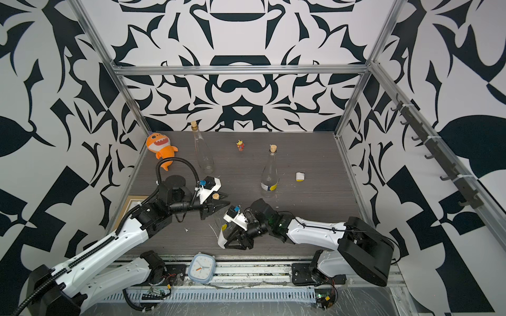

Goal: Remove the label from the bottle
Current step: Tear open the label from the bottle.

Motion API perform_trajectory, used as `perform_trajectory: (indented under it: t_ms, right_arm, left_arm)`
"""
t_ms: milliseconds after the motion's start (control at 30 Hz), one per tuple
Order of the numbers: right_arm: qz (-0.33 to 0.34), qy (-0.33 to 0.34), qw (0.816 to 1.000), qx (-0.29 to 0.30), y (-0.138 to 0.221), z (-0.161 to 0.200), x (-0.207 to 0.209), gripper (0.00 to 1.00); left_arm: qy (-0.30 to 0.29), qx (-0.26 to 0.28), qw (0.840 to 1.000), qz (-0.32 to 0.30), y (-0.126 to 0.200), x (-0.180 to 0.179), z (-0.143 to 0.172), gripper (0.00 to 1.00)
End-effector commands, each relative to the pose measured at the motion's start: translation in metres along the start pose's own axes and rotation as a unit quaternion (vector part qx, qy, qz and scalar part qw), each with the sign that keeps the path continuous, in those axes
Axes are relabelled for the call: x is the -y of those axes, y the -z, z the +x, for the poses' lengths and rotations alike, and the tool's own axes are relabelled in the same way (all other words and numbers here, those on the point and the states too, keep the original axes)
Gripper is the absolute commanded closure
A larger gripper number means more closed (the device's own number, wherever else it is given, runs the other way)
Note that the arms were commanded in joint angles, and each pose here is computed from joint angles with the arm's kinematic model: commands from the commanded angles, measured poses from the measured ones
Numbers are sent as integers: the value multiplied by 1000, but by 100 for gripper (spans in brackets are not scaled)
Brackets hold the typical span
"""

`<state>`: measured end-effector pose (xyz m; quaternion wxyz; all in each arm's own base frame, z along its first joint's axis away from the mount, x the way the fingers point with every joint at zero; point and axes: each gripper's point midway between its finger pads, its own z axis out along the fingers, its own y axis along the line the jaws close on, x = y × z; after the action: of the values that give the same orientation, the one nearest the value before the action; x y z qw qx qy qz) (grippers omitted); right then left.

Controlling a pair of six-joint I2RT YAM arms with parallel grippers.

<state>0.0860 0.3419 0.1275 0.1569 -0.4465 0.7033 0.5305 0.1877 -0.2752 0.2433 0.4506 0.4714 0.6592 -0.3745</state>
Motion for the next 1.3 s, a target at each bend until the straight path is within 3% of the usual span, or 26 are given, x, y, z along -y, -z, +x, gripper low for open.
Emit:
perform_trajectory:
  t_ms: [0,300,867,1033,1267]
  right_arm:
    - [-4,27,999,24,1,-19,-7,59]
    - [-21,30,999,20,-10,-26,-9,61]
    - [69,15,996,56,-6,-22,22,64]
    - [46,8,998,45,-8,-18,15,64]
    - [21,-6,999,38,-15,-10,13,72]
  left_arm:
    - [-3,6,1000,-3,3,-1,-5,100]
    - [-2,5,1000,-4,4,0,-5,100]
    - [0,4,1000,-3,3,-1,-5,100]
    - [-2,6,1000,-3,3,-1,-7,100]
    - [0,5,1000,-5,3,-1,-4,100]
